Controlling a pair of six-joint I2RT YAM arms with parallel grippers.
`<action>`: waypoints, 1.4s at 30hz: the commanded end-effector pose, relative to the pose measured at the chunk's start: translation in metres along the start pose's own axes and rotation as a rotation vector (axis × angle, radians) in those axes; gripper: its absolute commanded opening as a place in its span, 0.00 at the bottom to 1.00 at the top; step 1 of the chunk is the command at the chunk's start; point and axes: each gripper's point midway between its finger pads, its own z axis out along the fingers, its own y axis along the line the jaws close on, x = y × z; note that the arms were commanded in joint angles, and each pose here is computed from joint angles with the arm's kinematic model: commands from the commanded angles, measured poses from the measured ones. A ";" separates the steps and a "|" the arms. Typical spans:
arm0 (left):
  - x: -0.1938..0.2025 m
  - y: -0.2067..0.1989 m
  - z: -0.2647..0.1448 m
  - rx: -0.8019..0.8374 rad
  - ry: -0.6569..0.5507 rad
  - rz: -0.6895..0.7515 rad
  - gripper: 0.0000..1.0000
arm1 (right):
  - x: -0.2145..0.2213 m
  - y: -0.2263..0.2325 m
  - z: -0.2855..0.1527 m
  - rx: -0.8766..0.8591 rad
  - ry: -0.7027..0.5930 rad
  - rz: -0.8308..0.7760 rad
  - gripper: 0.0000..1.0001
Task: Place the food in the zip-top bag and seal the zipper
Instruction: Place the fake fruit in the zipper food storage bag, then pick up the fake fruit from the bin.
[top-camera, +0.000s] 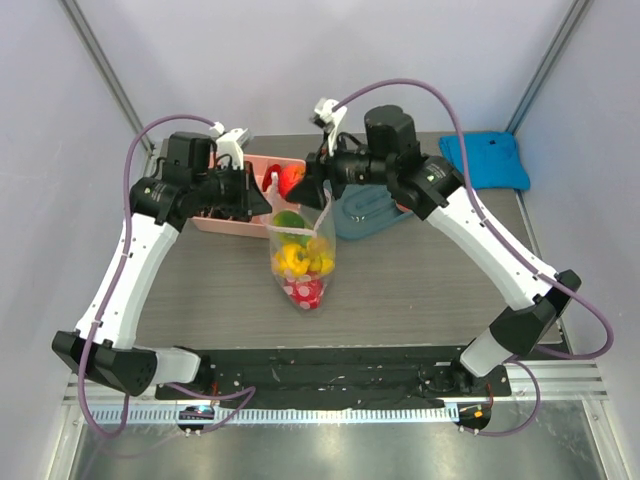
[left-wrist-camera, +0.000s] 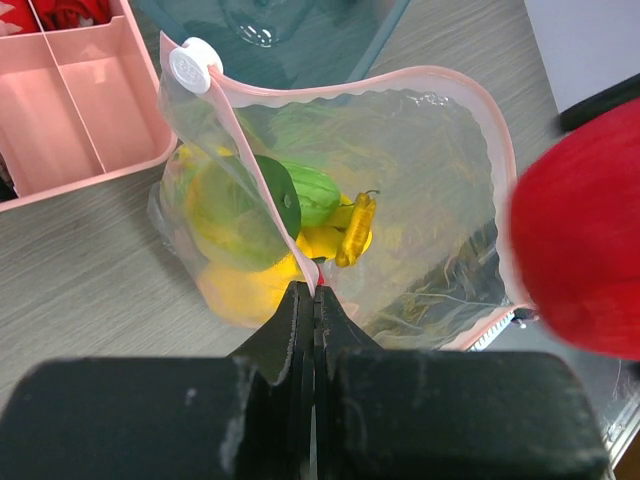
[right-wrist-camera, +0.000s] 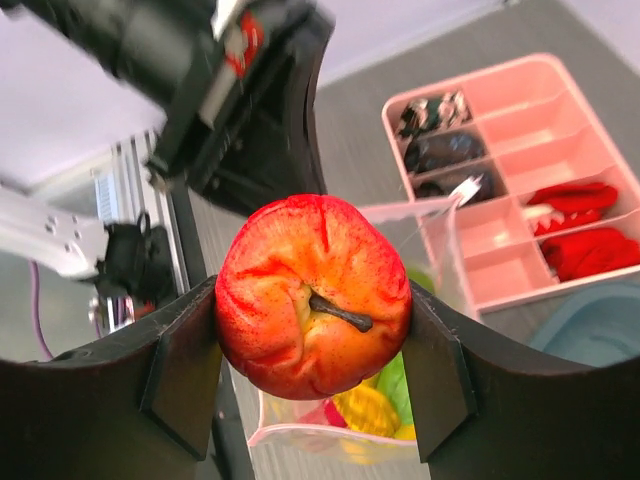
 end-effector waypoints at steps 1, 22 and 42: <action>-0.017 -0.016 -0.014 0.045 -0.092 0.037 0.00 | 0.024 -0.001 -0.004 0.025 0.074 -0.069 0.47; -0.020 -0.014 -0.009 0.034 -0.079 0.055 0.00 | 0.077 -0.185 -0.100 0.396 0.231 0.134 1.00; -0.015 0.002 0.005 -0.002 -0.025 0.094 0.00 | 0.272 -0.348 -0.115 0.729 0.820 0.076 0.98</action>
